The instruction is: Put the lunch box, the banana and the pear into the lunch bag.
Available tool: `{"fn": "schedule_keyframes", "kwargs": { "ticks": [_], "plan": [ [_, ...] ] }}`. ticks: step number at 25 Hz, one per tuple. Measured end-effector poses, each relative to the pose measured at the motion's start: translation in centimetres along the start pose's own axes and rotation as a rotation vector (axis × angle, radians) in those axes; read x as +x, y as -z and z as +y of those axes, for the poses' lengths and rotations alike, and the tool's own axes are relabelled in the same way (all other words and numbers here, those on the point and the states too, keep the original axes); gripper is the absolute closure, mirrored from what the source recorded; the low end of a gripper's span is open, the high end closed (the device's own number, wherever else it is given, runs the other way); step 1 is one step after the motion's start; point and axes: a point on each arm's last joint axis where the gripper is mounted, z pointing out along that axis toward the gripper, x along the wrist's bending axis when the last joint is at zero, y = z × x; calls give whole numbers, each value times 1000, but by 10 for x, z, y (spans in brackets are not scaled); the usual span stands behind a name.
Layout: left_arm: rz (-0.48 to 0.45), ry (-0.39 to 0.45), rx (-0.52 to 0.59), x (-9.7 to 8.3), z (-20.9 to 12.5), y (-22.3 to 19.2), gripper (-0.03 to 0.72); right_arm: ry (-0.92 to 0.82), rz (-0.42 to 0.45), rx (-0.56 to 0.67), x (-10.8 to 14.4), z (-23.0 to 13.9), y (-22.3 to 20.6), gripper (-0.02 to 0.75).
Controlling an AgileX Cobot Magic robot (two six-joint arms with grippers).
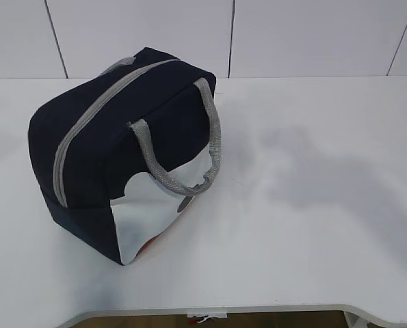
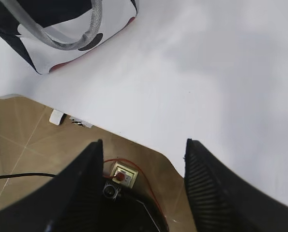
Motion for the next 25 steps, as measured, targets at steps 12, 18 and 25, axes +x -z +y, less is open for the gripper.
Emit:
{"fn": "schedule_keyframes", "kwargs": {
  "ticks": [12, 18, 25],
  "plan": [
    [10, -9, -61, -15, -83, 37, 362, 36, -62, -135, 1, -68, 33, 300],
    [13, -11, -80, -22, -127, 40, 402, 46, -83, -175, 0, -101, 35, 301],
    [20, -16, -132, -28, -181, 38, 421, 52, -97, -206, -3, -145, 23, 301]
  ]
}}
